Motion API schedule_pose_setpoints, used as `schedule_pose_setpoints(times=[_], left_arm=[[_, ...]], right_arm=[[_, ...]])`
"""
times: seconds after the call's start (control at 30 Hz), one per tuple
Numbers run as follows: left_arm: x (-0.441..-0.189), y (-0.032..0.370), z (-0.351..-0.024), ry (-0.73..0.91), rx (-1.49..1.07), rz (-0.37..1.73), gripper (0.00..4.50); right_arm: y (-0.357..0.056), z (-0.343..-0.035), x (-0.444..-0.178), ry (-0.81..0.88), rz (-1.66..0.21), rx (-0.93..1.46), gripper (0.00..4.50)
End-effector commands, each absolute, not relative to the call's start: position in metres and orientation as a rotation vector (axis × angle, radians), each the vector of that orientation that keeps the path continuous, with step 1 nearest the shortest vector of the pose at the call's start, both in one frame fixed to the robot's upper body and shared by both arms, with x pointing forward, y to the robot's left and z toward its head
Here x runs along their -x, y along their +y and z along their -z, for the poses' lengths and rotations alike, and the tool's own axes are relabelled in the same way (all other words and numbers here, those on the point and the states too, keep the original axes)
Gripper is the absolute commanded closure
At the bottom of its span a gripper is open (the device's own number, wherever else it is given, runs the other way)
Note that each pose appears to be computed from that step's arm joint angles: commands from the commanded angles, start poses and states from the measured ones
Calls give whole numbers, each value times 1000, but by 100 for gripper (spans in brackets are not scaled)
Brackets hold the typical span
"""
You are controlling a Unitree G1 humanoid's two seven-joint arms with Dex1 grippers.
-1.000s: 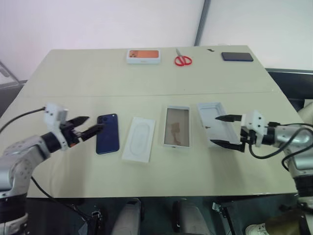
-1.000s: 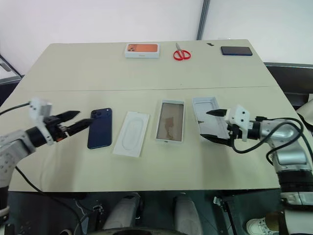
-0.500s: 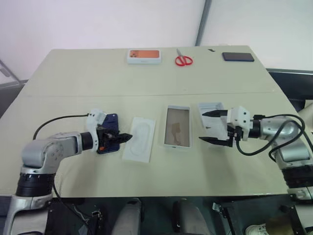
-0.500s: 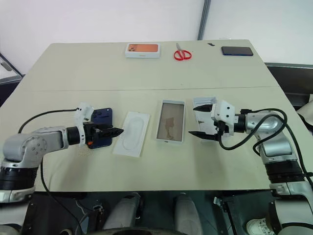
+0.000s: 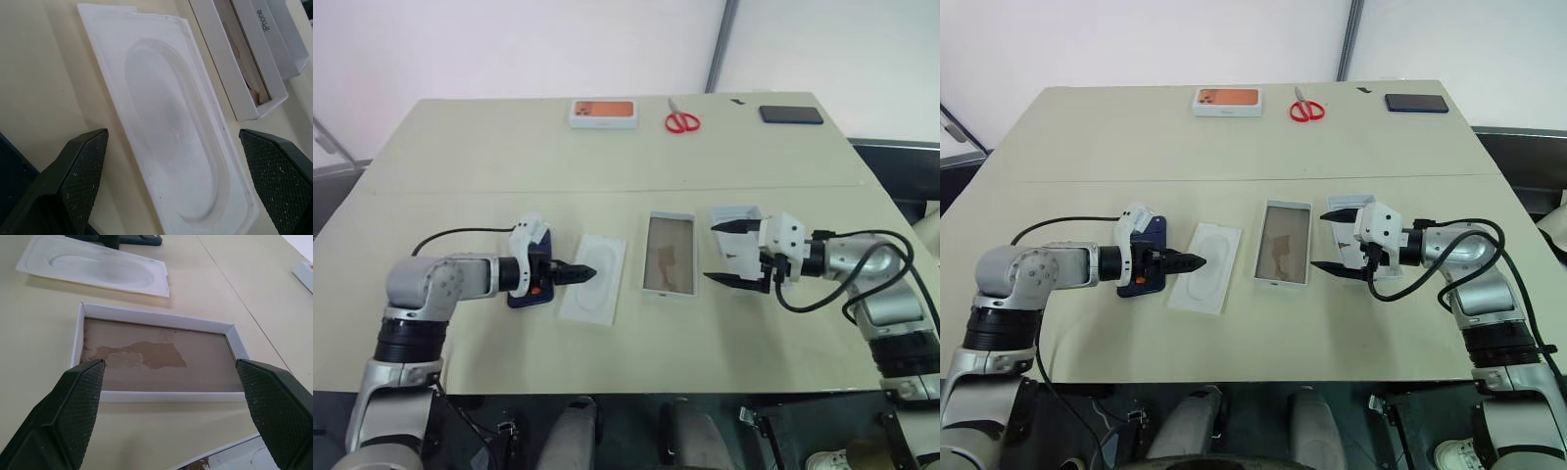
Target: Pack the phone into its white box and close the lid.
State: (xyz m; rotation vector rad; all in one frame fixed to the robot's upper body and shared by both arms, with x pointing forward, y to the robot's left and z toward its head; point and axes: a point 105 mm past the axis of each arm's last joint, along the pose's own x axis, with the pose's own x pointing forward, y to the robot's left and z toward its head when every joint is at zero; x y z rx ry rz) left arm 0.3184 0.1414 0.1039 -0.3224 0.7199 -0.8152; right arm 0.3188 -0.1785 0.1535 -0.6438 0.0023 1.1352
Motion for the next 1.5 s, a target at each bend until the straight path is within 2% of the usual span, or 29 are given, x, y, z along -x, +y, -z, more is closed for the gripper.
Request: schedule_pose_setpoints(times=[0.03,0.1,0.33,0.4,0.5,0.77,0.9,1.13,1.2,1.3,1.4,1.43,1.47,1.5], left_arm=[[-305,140,-80,830,349,804,184],[-305,144,-77,833,355,783,273],[-306,145,-78,829,368,765,273],[-306,146,-76,826,372,752,327],[-307,146,-76,814,378,747,448],[-316,155,-86,736,433,702,448],[-328,161,-110,641,547,696,448],[-339,168,-128,553,638,673,448],[-342,166,-131,531,657,662,448],[-344,163,-130,515,657,644,448],[-344,158,-134,485,672,658,450],[-344,157,-136,474,679,660,450],[-345,157,-138,465,687,661,450],[-346,156,-139,460,695,661,450]], right_arm=[[-176,-166,-316,-57,-1128,681,0],[-175,-166,-317,-59,-1126,683,0],[-173,-167,-318,-65,-1128,690,0],[-172,-168,-319,-69,-1128,686,0],[-172,-166,-319,-66,-1128,681,0],[-153,-151,-318,-54,-1151,596,0],[-130,-152,-308,-58,-1217,496,0],[-116,-122,-303,145,-1252,396,0],[-116,-106,-304,223,-1253,474,0],[-109,-104,-301,235,-1275,461,0],[-104,-106,-303,231,-1277,459,81],[-103,-106,-303,233,-1286,461,142],[-102,-106,-303,235,-1290,466,181],[-101,-105,-304,232,-1291,481,245]])
